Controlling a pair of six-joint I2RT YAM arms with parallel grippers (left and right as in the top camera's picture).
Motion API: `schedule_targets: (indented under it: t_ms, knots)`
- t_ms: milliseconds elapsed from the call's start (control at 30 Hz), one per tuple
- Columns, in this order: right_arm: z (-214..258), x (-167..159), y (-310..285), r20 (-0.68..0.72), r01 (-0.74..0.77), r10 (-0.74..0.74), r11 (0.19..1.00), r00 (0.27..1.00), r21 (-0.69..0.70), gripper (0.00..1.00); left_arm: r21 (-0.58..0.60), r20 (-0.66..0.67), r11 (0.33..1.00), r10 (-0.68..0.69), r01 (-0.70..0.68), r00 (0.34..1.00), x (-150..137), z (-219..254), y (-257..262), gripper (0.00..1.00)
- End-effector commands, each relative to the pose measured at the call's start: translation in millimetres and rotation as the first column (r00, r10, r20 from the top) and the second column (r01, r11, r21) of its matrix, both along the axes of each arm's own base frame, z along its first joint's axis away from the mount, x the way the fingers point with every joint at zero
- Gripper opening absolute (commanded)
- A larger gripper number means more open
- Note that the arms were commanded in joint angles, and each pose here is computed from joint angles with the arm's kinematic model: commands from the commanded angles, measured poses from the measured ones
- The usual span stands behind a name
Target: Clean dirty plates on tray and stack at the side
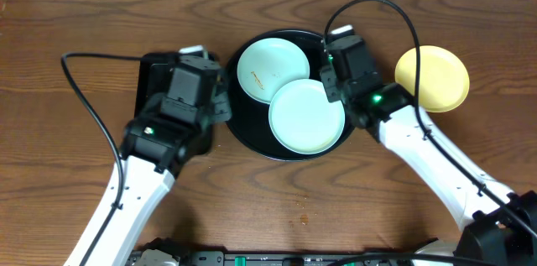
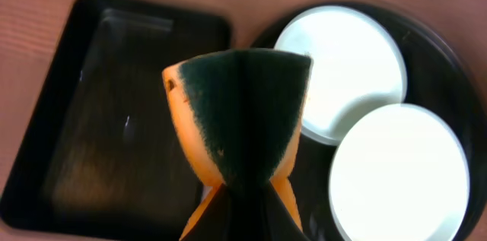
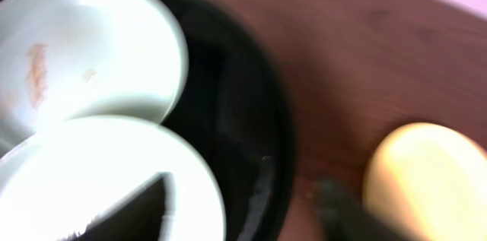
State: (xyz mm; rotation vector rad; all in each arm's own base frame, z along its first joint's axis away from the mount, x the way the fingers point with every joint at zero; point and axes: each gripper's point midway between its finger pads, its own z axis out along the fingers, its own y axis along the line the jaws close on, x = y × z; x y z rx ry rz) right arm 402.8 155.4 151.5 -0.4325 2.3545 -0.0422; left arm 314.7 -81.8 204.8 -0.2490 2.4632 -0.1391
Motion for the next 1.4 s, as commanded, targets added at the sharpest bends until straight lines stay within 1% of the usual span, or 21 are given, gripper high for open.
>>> schedule_targets:
  t_ms: [0,167,200,267,367,533,600,700,800,833,867,900,933,967,1000,1067,1200,1300,1367]
  knots:
    - [-18.5,-2.5,13.3,-0.094,-0.222,0.24,0.961,0.966,0.165,0.92,-0.071,-0.087,0.997,-0.032,0.026,0.996,-8.0,-12.8,-6.2,0.08]
    - [-32.2,0.3,-4.5,-0.124,-0.289,0.37,0.861,0.921,0.418,0.86,-0.046,-0.149,0.998,-0.04,0.034,0.988,-10.4,-28.1,-5.3,0.08]
    - [-37.6,0.5,-8.1,-0.129,-0.292,0.388,0.839,0.913,0.459,0.84,-0.044,-0.155,0.998,-0.04,0.033,0.987,-10.1,-30.1,-5.3,0.08]
    - [-52.0,1.9,-12.0,-0.138,-0.29,0.421,0.794,0.897,0.534,0.75,-0.042,-0.162,0.999,-0.039,0.033,0.986,-9.3,-32.6,-5.6,0.08]
    - [-75.1,0.1,-5.5,-0.129,-0.329,0.495,0.728,0.859,0.602,0.71,-0.041,-0.165,0.999,-0.039,0.032,0.986,-8.4,-33.9,-5.9,0.08]
    - [-120.3,-3.8,2.7,-0.168,-0.341,0.544,0.707,0.822,0.619,0.7,-0.041,-0.165,0.999,-0.039,0.032,0.985,-8.4,-34.1,-5.9,0.08]
    - [-130.5,-3.0,6.6,-0.168,-0.345,0.553,0.7,0.816,0.625,0.68,-0.041,-0.165,0.999,-0.039,0.032,0.986,-8.3,-34.1,-5.9,0.08]
    - [-129.3,-4.2,14.7,-0.143,-0.366,0.577,0.669,0.804,0.647,0.59,-0.041,-0.165,0.999,-0.039,0.032,0.986,-8.3,-34.1,-5.9,0.08]
    - [-117.4,-2.9,22.5,-0.085,-0.402,0.604,0.622,0.792,0.672,0.48,-0.041,-0.165,0.999,-0.038,0.032,0.986,-8.2,-34.0,-5.8,0.08]
    - [-112.4,-2.0,24.2,-0.068,-0.41,0.609,0.607,0.79,0.681,0.43,-0.04,-0.164,0.999,-0.038,0.032,0.986,-8.2,-34.0,-5.7,0.08]
    - [-108.5,-0.3,24.9,-0.061,-0.408,0.608,0.601,0.792,0.687,0.34,-0.039,-0.164,0.999,-0.037,0.031,0.986,-8.1,-34.0,-5.4,0.08]
    - [-103.0,2.7,24.9,-0.059,-0.403,0.601,0.603,0.797,0.689,0.15,-0.038,-0.164,0.999,-0.037,0.031,0.986,-8.2,-34.0,-5.4,0.08]
    - [-97.7,5.2,24.6,-0.056,-0.401,0.595,0.606,0.802,0.687,0.07,-0.038,-0.164,0.999,-0.037,0.031,0.986,-8.2,-34.0,-5.4,0.08]
    - [-90.5,7.4,24.2,-0.047,-0.407,0.592,0.609,0.805,0.68,0.01,-0.038,-0.164,0.999,-0.037,0.031,0.986,-8.2,-34.0,-5.4,0.08]
    - [-83.5,10.5,22.5,-0.041,-0.414,0.583,0.623,0.811,0.664,0.01,-0.038,-0.164,0.999,-0.037,0.031,0.986,-8.2,-34.0,-5.4,0.08]
    - [-65.3,17.6,16.4,-0.033,-0.421,0.55,0.674,0.834,0.608,0.01,-0.034,-0.163,0.999,-0.043,0.038,0.986,-8.1,-34.0,-5.3,0.08]
    - [-21.1,29.0,-6.1,0.006,-0.4,0.441,0.807,0.897,0.434,0.01,-0.03,-0.163,0.999,-0.049,0.045,0.985,-8.0,-34.0,-5.2,0.08]
    - [17.9,34.9,-32.4,0.05,-0.286,0.283,0.923,0.958,0.258,0.01,-0.03,-0.16,0.999,-0.049,0.045,0.986,-7.4,-33.6,-5.4,0.08]
    - [44.1,34.3,-48.9,0.1,-0.185,0.172,0.973,0.98,0.135,0.01,-0.031,-0.156,0.999,-0.049,0.045,0.986,-6.7,-33.2,-5.6,0.08]
